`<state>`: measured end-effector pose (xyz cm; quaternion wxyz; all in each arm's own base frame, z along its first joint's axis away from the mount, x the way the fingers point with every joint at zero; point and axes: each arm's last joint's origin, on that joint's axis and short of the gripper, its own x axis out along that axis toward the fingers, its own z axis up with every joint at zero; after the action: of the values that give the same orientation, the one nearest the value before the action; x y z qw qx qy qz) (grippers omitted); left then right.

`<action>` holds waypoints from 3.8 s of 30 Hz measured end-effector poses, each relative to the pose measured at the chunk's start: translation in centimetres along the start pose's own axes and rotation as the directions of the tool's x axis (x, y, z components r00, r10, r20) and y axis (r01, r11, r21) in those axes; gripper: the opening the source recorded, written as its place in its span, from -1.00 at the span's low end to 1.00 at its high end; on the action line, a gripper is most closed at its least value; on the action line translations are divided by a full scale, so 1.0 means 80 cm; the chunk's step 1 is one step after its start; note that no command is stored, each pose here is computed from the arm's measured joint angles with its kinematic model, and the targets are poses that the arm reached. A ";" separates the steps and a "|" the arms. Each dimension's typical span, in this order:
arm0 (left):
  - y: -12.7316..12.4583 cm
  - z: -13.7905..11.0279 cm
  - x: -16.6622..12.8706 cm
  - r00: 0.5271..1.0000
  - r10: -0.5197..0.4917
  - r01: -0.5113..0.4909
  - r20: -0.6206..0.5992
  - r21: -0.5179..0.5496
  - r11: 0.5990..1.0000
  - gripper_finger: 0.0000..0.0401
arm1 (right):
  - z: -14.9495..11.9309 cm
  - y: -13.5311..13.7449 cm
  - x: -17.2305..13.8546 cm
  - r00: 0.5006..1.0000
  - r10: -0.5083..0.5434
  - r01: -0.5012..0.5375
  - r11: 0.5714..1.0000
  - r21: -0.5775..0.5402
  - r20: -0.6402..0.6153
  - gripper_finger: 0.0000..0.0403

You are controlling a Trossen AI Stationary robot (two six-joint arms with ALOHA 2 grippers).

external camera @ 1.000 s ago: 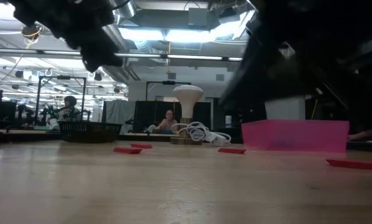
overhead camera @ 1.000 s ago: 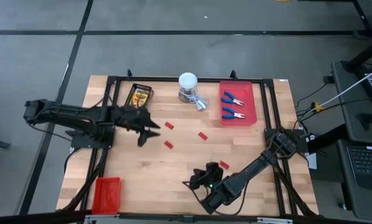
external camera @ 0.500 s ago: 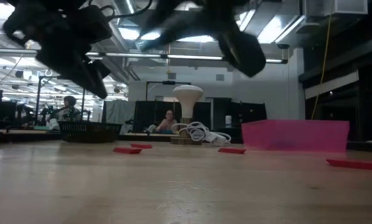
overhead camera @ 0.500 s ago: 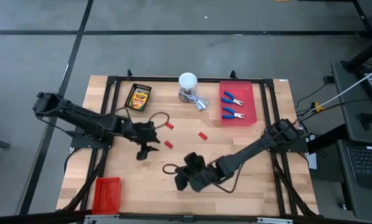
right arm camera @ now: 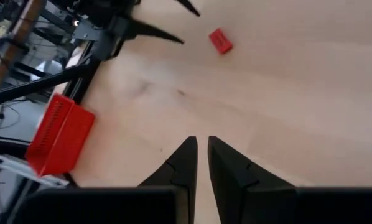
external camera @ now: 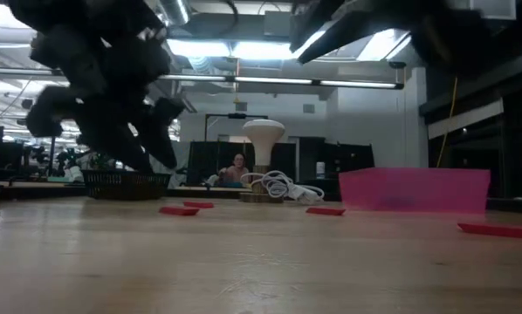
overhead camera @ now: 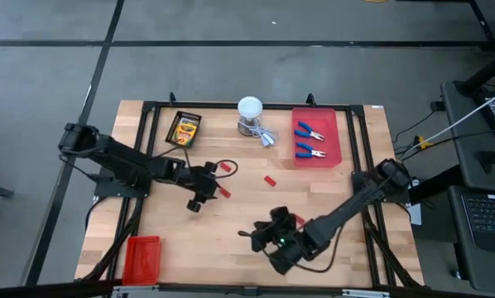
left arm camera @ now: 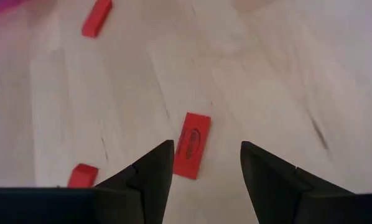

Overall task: Pick & Place School Supplies
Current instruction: Put the red eraser into the red bin

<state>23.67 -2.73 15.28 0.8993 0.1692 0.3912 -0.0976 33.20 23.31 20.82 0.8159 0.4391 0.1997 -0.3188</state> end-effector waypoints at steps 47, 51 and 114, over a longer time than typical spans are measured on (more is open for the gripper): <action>0.036 -0.003 0.045 0.943 -0.331 0.331 0.045 -0.255 0.908 -0.82 | -0.019 -0.003 -0.023 0.994 0.057 -0.066 0.993 0.095 0.092 -0.79; 0.023 0.012 0.020 0.938 -0.340 0.346 0.067 -0.250 0.904 -0.84 | -0.020 -0.003 -0.025 0.993 0.061 -0.070 0.994 0.082 0.102 -0.79; -0.049 -0.019 0.027 0.933 0.044 -0.244 -0.358 -0.535 0.809 -0.28 | -0.026 -0.001 -0.034 0.977 0.110 -0.118 0.992 0.035 0.180 -0.79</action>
<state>22.86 -5.84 11.84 0.8351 -0.0645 0.5323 0.1232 31.09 25.98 21.34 0.8372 0.4380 0.0934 -0.3138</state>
